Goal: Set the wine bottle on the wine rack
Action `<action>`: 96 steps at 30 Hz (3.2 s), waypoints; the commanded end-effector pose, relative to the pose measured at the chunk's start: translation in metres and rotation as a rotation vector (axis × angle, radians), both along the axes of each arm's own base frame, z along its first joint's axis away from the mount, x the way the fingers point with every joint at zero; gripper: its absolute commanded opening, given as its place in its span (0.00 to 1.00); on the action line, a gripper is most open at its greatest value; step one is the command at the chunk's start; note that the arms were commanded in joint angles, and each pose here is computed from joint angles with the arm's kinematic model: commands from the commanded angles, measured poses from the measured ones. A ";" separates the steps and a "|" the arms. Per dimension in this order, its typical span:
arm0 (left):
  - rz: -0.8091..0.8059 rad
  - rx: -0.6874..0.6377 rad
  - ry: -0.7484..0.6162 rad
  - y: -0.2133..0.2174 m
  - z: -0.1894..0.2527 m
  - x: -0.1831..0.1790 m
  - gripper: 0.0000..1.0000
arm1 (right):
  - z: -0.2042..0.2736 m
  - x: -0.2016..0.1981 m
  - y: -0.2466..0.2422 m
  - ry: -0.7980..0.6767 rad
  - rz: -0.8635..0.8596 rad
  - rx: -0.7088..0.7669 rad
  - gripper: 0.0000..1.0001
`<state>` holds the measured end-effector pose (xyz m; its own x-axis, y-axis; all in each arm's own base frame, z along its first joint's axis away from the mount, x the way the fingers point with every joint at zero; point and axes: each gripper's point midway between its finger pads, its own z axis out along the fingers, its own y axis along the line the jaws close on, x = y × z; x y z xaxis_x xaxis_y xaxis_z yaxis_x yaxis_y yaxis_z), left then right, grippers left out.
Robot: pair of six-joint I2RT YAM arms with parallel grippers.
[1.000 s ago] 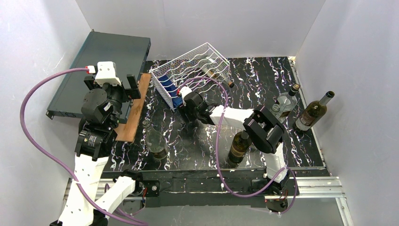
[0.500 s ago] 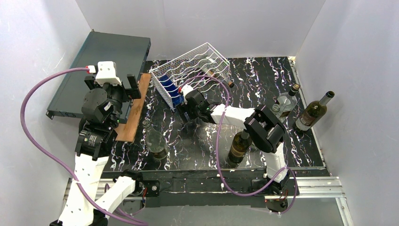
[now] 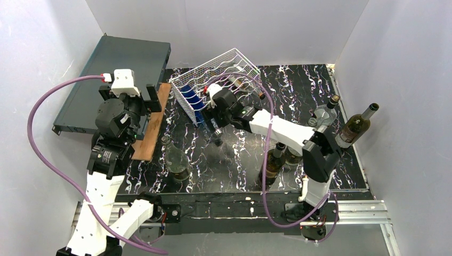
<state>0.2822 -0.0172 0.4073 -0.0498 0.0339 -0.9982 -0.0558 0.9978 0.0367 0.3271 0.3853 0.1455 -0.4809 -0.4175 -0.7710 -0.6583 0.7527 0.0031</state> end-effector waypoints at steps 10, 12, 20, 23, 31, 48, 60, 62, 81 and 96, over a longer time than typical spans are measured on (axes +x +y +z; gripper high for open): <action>-0.024 -0.018 -0.015 -0.006 0.000 0.005 0.99 | 0.183 -0.069 -0.085 -0.073 -0.009 0.097 0.98; -0.025 -0.019 -0.017 -0.006 -0.001 0.005 0.99 | 0.202 -0.078 -0.102 -0.088 -0.033 0.108 0.98; -0.021 -0.023 -0.036 -0.005 0.002 0.001 0.99 | 0.223 -0.113 -0.170 -0.047 -0.161 0.063 0.98; -0.007 -0.019 -0.030 -0.002 0.000 0.002 0.99 | 0.222 -0.128 -0.190 -0.019 -0.190 0.052 0.98; -0.008 -0.017 -0.014 -0.004 -0.005 0.007 0.99 | 0.197 -0.162 -0.218 0.076 -0.209 0.052 0.98; -0.021 -0.010 0.017 -0.009 -0.016 0.017 0.99 | 0.143 -0.178 -0.208 0.191 -0.171 0.057 0.87; -0.025 -0.013 0.007 -0.009 -0.013 0.015 0.99 | 0.129 -0.174 -0.215 0.179 -0.216 0.039 0.62; -0.025 -0.013 0.008 -0.009 -0.013 0.015 0.99 | 0.129 -0.173 -0.215 0.175 -0.218 0.040 0.62; -0.026 -0.014 0.004 -0.009 -0.012 0.014 0.99 | 0.114 -0.167 -0.211 0.179 -0.210 -0.014 0.44; -0.031 -0.015 -0.001 -0.010 -0.011 0.013 0.99 | 0.201 -0.070 -0.164 -0.155 -0.345 0.080 0.01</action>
<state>0.2974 -0.0263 0.3869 -0.0858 0.0368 -0.9956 -0.0275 0.9989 0.0393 0.2083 0.2008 0.2771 -0.6507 -0.3152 -0.6908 -0.4309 0.9024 -0.0059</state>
